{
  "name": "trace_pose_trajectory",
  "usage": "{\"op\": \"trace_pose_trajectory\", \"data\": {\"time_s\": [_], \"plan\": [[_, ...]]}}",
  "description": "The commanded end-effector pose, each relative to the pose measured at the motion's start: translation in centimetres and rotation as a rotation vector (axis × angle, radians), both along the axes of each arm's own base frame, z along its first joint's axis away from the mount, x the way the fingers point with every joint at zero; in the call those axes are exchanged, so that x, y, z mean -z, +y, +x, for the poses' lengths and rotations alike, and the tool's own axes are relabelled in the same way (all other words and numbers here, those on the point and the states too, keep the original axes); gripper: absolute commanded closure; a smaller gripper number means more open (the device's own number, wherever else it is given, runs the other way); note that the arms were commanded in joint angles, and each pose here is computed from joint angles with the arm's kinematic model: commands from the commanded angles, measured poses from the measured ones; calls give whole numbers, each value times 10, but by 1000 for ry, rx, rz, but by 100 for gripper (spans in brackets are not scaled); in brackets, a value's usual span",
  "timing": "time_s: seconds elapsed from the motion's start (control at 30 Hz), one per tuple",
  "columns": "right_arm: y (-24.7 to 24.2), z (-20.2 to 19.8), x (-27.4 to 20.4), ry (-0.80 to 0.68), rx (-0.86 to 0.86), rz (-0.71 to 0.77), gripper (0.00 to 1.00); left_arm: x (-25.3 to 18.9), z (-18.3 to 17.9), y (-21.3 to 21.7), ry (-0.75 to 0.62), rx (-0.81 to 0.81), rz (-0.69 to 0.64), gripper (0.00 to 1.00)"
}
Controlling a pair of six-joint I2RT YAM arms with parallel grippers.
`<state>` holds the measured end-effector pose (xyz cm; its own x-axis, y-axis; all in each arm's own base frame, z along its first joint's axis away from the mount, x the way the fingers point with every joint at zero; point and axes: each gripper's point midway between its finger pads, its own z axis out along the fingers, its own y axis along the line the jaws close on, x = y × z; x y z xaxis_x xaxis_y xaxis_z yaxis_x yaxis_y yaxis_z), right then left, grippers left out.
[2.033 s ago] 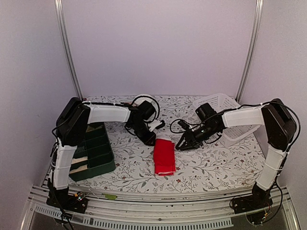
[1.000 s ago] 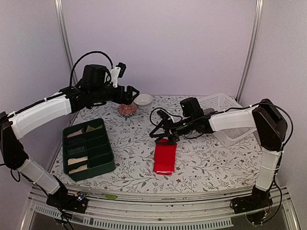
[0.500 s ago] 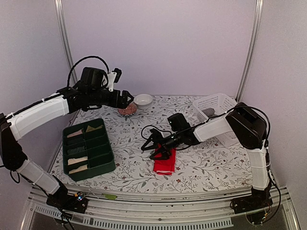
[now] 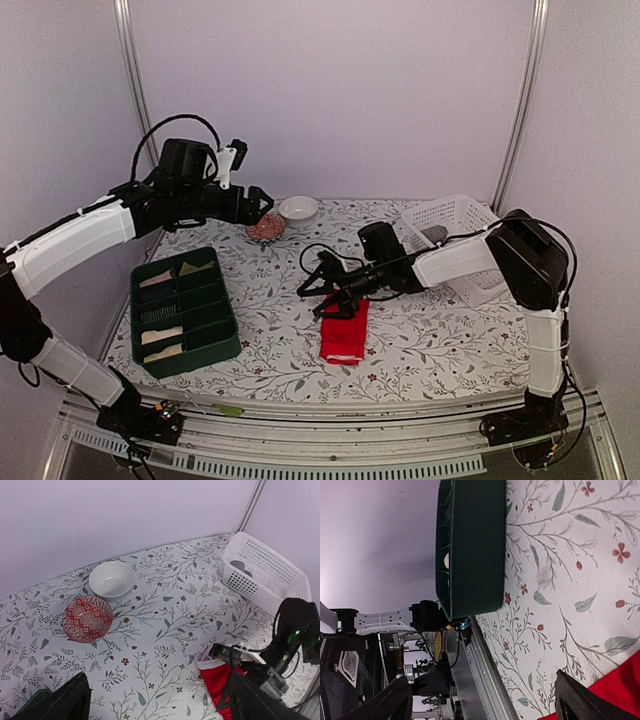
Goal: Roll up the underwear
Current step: Rotate the underwear at the center of the board.
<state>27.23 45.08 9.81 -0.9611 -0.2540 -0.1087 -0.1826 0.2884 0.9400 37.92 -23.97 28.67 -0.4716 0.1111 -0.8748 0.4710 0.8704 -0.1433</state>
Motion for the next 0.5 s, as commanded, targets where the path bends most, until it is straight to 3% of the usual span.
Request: {"op": "trace_pose_trajectory", "data": {"time_s": [0.0,0.33,0.47], "plan": [[-14,37,-20,-69,69,47,1,1,-4,4,0,14,3,4],[-21,44,56,2,53,-29,1,9,-2,7,20,2,33,4],[-23,46,57,-1,40,-16,1,12,-4,4,35,13,28,4]]}}
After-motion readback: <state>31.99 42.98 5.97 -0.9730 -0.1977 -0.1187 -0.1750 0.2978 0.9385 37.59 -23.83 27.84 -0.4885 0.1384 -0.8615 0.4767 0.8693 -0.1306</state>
